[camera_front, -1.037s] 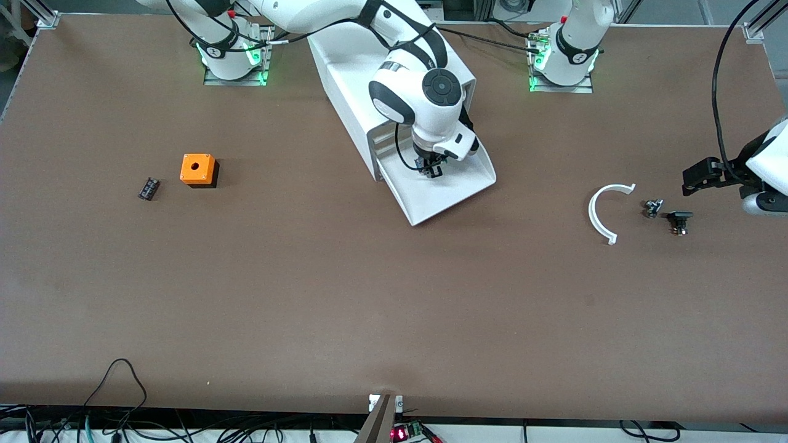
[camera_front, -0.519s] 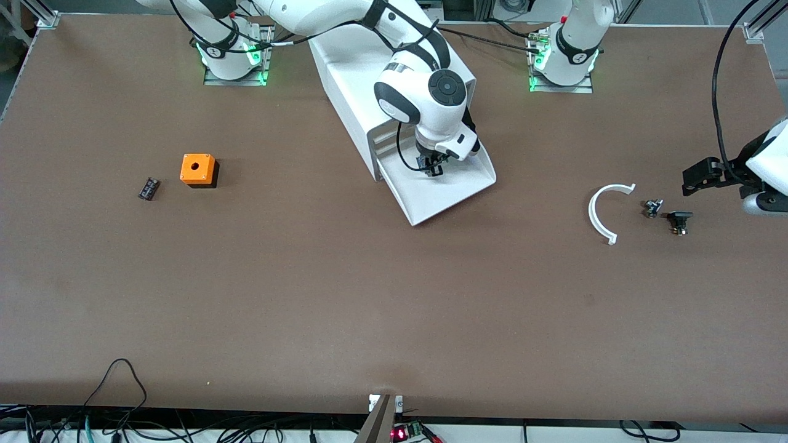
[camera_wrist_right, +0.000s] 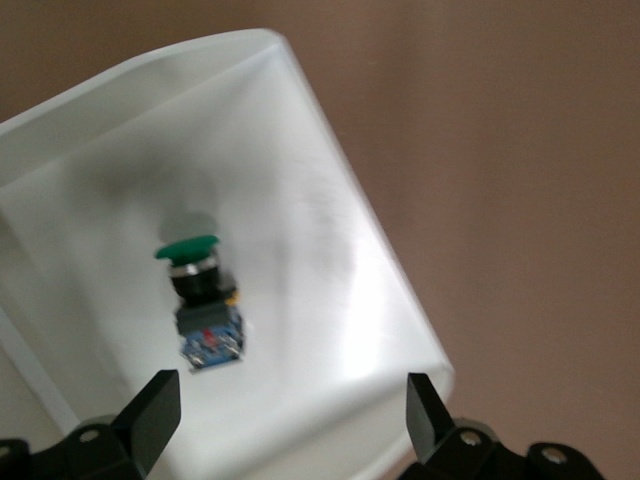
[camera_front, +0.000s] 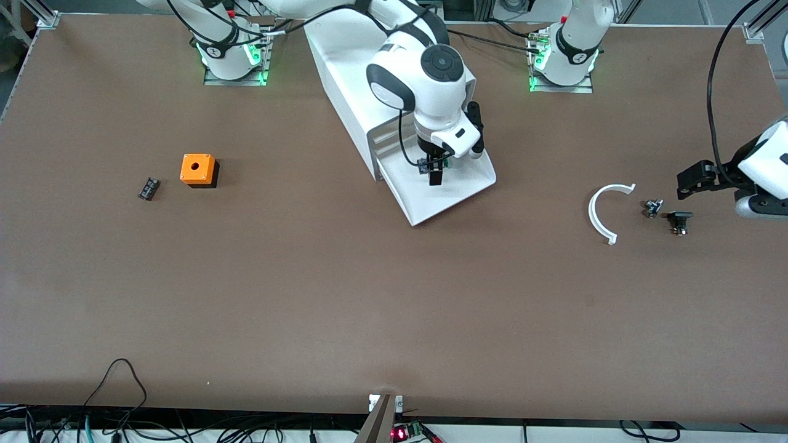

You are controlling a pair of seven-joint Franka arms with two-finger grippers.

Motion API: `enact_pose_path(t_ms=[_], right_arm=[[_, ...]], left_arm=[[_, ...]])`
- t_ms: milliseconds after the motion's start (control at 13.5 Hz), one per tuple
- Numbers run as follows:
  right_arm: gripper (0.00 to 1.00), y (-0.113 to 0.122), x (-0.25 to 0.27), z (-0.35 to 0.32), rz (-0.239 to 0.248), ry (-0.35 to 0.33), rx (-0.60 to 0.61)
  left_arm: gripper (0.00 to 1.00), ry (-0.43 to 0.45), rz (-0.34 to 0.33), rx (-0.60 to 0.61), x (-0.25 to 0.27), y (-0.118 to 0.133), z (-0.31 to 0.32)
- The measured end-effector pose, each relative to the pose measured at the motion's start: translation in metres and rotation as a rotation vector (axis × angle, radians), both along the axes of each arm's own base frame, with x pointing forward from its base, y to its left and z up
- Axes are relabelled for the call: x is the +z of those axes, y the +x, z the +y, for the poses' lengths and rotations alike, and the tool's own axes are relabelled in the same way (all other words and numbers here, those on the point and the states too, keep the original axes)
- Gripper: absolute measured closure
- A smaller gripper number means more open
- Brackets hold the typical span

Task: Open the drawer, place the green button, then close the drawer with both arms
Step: 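Withdraw the right gripper from the drawer while the left gripper approaches the drawer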

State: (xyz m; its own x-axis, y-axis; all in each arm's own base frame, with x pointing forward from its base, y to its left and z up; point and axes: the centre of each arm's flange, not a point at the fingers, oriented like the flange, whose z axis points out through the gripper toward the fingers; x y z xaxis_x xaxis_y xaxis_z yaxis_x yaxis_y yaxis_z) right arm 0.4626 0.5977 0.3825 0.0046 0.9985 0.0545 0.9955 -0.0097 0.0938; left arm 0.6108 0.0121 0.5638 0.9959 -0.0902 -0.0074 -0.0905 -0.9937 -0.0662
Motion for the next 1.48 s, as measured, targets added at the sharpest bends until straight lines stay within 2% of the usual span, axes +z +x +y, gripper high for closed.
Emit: enact_pose_path(t_ms=[148,296,593,815,963,1111,1333,1481], right_arm=[[0.0,0.032,0.048,-0.032,-0.074,0.027,-0.086],[0.0,0.065,0.082,-0.069,-0.115,0.065,-0.246],[0.0,0.12,0.111,-0.14,-0.123,0.145,-0.713],[0.0,0.148,0.106,-0.2,-0.101,0.158,-1.068],[0.0,0.162,0.109,-0.247,-0.085,0.129,-1.271],[0.0,0.165,0.126,-0.3,-0.061,0.045,-1.435],[0.0,0.157,0.155,-0.379,-0.03,-0.07,-1.6],[0.0,0.156,0.162,-0.439,-0.013,-0.087,-1.694]], left_arm=[[0.0,-0.005,0.016,-0.018,-0.017,0.007,-0.016],[0.0,-0.012,0.017,0.012,-0.046,0.014,-0.043],[0.0,-0.042,0.0,0.142,-0.121,0.018,-0.106],[0.0,-0.067,-0.01,0.265,-0.187,0.01,-0.157],[0.0,-0.09,-0.015,0.32,-0.227,0.001,-0.188],[0.0,-0.104,-0.02,0.382,-0.261,-0.012,-0.215],[0.0,-0.1,0.006,0.476,-0.299,-0.036,-0.258],[0.0,-0.097,0.015,0.525,-0.316,-0.053,-0.284]])
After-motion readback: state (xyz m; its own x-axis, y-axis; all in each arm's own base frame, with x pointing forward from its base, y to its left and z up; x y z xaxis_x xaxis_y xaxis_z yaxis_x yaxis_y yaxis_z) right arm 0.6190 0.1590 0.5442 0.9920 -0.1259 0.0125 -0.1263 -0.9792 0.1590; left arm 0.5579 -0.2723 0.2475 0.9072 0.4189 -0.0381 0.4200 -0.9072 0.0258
